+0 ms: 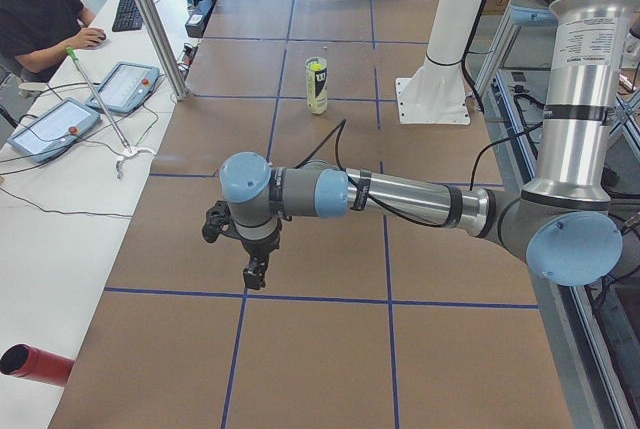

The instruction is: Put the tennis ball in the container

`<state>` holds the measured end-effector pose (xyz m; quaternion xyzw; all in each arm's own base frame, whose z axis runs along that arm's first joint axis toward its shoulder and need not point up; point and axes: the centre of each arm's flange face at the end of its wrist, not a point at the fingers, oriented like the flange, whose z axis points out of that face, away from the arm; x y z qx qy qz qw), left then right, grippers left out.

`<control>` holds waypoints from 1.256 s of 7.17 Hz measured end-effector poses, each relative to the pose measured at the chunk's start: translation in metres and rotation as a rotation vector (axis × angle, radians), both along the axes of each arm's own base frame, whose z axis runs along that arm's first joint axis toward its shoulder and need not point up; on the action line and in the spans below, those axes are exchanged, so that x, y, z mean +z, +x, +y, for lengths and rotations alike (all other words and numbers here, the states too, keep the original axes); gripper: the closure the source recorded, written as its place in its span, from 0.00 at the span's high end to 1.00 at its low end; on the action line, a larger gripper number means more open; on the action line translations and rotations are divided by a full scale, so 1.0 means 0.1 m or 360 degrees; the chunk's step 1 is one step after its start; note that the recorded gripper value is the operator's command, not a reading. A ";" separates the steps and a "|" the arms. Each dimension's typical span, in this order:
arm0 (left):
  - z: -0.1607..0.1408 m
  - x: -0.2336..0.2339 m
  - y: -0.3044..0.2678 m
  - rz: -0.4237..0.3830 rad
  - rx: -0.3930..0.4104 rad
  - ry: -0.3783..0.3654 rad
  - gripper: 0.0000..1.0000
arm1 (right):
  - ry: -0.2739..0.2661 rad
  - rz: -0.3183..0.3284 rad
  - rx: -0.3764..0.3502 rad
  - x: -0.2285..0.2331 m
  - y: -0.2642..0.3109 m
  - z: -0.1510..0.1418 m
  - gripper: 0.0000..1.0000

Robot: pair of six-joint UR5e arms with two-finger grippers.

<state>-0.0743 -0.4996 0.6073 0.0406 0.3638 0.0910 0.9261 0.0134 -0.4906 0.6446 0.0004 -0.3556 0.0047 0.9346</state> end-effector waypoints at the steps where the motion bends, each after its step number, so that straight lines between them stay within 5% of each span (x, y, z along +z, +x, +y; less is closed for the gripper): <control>1: 0.09 0.14 -0.02 0.0006 -0.0002 -0.0033 1.00 | 0.0000 0.0000 0.0000 0.00 0.00 0.00 1.00; 9: 0.27 0.32 -0.01 0.0104 -0.0025 -0.0105 1.00 | 0.0000 0.0000 0.0000 0.00 0.00 0.00 1.00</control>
